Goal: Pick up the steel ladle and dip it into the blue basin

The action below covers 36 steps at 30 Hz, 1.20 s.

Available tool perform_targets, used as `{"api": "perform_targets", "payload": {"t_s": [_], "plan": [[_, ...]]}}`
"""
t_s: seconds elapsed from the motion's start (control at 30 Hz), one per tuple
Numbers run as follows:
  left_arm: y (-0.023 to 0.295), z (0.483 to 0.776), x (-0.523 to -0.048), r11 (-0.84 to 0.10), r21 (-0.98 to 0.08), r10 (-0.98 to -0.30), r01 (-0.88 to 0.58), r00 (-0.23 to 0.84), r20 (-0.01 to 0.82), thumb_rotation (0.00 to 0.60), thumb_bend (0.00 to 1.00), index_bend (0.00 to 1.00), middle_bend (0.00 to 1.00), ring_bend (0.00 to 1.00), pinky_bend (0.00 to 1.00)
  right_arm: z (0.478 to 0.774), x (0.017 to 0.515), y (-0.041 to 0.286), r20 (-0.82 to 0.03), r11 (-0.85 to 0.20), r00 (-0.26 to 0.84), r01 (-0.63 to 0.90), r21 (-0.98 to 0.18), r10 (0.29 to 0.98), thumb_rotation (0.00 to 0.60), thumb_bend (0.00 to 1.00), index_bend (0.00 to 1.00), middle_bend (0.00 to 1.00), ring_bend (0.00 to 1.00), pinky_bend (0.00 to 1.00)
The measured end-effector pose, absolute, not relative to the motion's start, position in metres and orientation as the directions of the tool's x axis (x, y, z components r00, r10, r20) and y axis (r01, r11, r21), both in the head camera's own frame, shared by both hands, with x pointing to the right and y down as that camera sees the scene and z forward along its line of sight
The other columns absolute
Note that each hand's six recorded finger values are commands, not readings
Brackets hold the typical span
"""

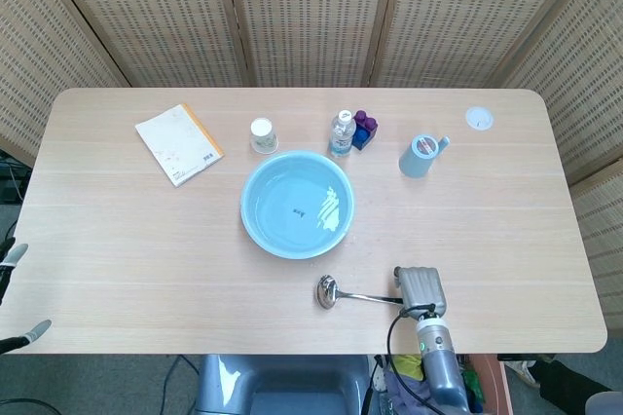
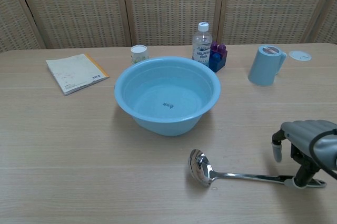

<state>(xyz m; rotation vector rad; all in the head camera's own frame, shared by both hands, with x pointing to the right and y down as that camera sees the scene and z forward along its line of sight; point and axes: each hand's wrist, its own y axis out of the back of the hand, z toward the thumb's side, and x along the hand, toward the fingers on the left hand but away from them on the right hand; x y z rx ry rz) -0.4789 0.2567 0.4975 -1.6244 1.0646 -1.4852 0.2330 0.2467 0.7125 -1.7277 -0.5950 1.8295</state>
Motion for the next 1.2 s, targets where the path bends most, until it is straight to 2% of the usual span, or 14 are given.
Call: {"api": "perform_targets", "payload": {"t_s": [0.7,1.07,1.2], "plan": [[0.257,0.501,-0.478,-0.441,-0.891,-0.897,-0.113,0.012,0.442,0.600,0.00,0.00,0.00,0.00,0.00,0.726,0.239,0.251,-0.764,-0.763,-0.053,-0.124,-0.634,0.643,0.600,0.22,0.50,0.96,0.91,1.00],[0.257,0.502,-0.478,-0.443,-0.890,-0.896,-0.111,0.009,0.445,0.600,0.00,0.00,0.00,0.00,0.00,0.729,0.241,0.242,-0.734,-0.733,-0.057,-0.141,-0.666,0.677,0.600,0.25,0.50,0.96,0.91,1.00],[0.256,0.503,-0.478,-0.443,-0.890,-0.896,-0.110,0.009,0.445,0.600,0.00,0.00,0.00,0.00,0.00,0.729,0.241,0.242,-0.740,-0.741,-0.061,-0.133,-0.659,0.669,0.600,0.25,0.50,0.96,0.91,1.00]]}}
